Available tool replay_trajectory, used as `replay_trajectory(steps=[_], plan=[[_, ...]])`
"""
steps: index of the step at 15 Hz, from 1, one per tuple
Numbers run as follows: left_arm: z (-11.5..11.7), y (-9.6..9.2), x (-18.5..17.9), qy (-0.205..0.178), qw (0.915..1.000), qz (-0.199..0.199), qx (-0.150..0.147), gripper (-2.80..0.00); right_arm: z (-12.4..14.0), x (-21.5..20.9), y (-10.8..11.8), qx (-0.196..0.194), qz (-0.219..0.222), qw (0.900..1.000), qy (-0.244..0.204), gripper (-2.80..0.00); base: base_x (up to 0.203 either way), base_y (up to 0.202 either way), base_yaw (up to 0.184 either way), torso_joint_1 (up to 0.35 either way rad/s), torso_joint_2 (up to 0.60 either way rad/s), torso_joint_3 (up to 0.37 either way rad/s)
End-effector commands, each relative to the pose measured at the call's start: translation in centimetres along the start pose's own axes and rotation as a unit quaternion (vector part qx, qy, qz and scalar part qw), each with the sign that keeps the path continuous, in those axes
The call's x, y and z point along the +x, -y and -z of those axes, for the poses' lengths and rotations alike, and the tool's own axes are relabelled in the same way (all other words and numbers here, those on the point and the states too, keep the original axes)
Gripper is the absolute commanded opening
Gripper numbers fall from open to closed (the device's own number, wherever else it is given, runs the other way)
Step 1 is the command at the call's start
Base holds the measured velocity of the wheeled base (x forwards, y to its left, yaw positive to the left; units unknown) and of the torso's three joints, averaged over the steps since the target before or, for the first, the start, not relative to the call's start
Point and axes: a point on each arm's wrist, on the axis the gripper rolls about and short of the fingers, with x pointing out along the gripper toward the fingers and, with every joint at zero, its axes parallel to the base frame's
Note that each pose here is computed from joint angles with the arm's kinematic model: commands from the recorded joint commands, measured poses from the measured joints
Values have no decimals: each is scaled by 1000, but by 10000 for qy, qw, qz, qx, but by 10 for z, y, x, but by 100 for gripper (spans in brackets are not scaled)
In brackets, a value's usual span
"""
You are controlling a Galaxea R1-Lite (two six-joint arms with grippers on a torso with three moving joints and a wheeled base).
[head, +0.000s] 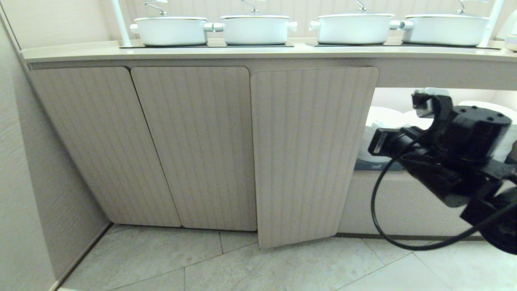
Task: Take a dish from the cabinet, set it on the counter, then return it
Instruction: Close the cabinet door
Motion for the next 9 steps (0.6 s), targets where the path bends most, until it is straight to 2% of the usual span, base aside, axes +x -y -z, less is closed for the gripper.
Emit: replay_trajectory(steps=[1,3,5,9], plan=[[0,0,0,-1,10000,1,-2,-280,-29,-40,11,125,-23,9990,425,-280,0,0,0,0,0,0],[0,0,0,4,10000,1,-2,-280,-29,-75,23,35,-2,9993,379,-280,0,0,0,0,0,0],[0,0,0,-2,10000,1,-9,-280,-17,-107,36,-105,49,9998,181,-280,0,0,0,0,0,0],[0,0,0,4,10000,-3,-2,-280,23,-163,61,-348,188,9984,-415,-280,0,0,0,0,0,0]])
